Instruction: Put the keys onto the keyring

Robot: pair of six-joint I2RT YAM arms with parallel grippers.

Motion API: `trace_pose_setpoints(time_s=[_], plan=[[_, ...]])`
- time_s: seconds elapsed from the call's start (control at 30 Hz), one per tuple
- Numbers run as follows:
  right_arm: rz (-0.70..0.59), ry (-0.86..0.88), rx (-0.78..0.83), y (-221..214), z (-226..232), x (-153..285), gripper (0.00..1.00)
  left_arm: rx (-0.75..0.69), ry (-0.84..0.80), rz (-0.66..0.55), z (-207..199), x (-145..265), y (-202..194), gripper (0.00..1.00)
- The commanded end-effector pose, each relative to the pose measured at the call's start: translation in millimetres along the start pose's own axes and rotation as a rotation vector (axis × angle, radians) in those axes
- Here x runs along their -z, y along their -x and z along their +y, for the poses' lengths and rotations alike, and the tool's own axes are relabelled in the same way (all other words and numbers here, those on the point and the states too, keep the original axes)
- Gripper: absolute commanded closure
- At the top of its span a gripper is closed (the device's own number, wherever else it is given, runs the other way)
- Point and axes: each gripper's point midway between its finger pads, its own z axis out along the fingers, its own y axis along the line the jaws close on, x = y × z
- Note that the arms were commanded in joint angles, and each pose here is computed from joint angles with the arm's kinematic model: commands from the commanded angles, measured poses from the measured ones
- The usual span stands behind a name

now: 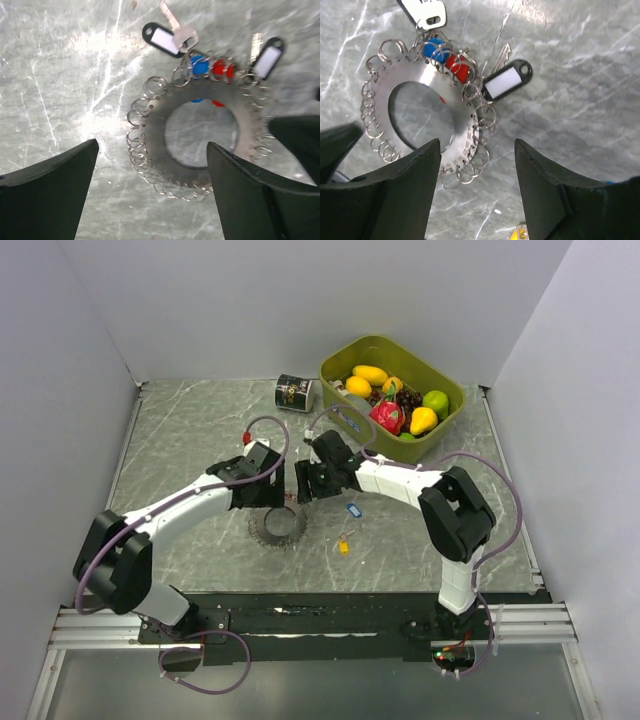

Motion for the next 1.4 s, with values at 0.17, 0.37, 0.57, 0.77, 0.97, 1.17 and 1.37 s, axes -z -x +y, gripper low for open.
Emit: trace_pose_setpoints(time_s=[0.17,0.37,0.57,0.77,0.97,1.17,1.37], plan=[[0.030,-0.077,0.086,9,8,-26,0.32,0.229,-0.276,0.052,-6,7,-4,0.05],[0.059,-0.087,0.107,3,9,-38,0.33,0.376,-0.429,0.139,-4,5,-20,0.07],[0.079,-0.050,0.095,-9,13,-41,0.37,0.453,-0.451,0.229,-6,-10,-44,0.10],[0.094,-0.025,0.063,-29,12,-35,0.53,0.475,-0.435,0.282,-9,-30,-58,0.20],[0.124,0.039,0.028,-49,18,-28,0.64,0.458,-0.464,0.290,-19,-43,-43,0.29],[0.126,0.083,-0.011,-60,27,-13,0.64,0.406,-0.370,0.238,-8,-47,-15,0.30],[0.129,0.115,-0.020,-65,37,6,0.63,0.348,-0.214,0.197,20,-47,-7,0.27]])
